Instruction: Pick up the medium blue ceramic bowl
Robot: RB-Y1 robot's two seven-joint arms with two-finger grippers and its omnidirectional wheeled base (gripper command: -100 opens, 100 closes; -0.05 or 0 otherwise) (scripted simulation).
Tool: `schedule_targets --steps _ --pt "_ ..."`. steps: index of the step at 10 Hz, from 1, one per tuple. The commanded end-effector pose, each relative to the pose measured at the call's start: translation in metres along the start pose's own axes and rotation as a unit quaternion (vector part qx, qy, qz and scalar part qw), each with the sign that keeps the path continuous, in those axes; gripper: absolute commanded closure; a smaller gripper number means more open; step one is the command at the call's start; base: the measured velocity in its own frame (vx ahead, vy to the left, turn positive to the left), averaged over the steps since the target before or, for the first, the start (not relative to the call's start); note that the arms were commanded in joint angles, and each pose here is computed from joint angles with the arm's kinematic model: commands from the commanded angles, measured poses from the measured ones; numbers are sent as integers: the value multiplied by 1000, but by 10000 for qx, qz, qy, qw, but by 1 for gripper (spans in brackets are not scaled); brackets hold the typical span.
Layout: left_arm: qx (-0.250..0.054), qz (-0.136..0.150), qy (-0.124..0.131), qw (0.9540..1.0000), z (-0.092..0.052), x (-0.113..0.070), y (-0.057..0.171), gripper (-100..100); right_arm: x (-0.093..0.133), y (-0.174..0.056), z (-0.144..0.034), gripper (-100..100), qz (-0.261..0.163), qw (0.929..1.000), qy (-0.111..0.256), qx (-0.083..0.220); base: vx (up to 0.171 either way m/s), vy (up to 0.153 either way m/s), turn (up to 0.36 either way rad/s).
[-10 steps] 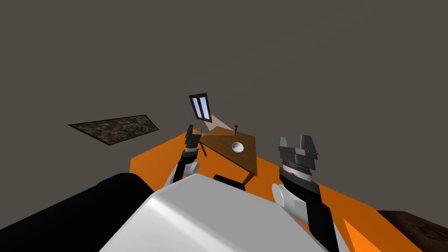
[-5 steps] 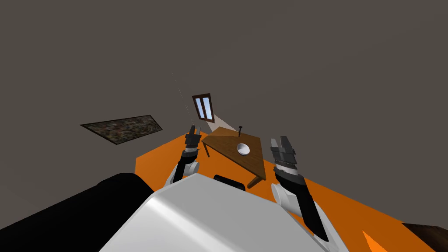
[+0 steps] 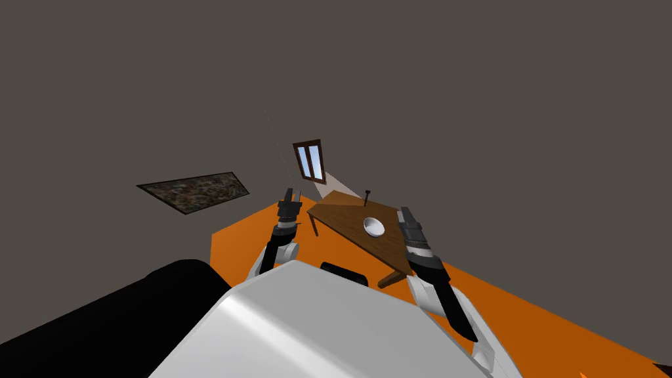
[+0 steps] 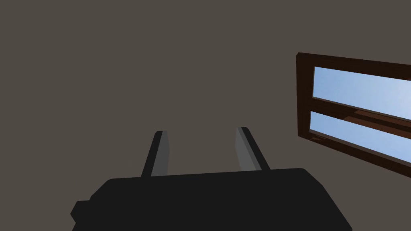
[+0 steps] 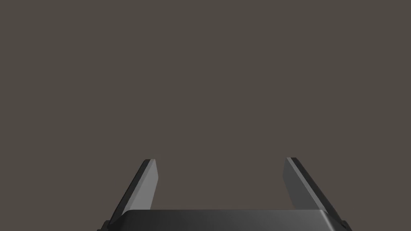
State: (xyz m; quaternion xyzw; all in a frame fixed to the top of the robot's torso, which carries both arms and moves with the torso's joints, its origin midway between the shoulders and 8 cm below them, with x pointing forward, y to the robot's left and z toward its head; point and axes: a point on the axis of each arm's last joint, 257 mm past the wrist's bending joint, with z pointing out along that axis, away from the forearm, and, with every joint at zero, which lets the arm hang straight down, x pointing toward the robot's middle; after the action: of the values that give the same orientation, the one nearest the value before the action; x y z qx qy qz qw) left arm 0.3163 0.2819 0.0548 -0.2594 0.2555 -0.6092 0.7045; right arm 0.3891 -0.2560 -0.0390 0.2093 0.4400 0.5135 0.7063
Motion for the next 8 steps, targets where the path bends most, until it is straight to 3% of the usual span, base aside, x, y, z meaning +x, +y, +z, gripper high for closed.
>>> schedule_targets --steps 1,4,5,6,7,8 --pt "0 0 0 10000 0 0 0 0 5 -9 -2 -100 -143 9998 160 61 25 122 19" --pt "0 1 0 10000 0 0 0 0 27 -40 -9 -100 -698 9944 763 225 33 109 63" --pt "0 0 0 10000 0 0 0 0 27 -46 -12 -100 -713 9939 793 282 22 119 25" --pt "0 1 0 10000 0 0 0 0 37 -56 -15 -100 -1017 9883 1100 280 45 158 65" --pt "0 0 0 10000 0 0 0 0 37 -66 -19 -100 -1022 9876 1124 391 41 141 35" --pt "0 1 0 10000 0 0 0 0 45 -79 -24 -100 -1331 9798 1435 408 16 160 88"
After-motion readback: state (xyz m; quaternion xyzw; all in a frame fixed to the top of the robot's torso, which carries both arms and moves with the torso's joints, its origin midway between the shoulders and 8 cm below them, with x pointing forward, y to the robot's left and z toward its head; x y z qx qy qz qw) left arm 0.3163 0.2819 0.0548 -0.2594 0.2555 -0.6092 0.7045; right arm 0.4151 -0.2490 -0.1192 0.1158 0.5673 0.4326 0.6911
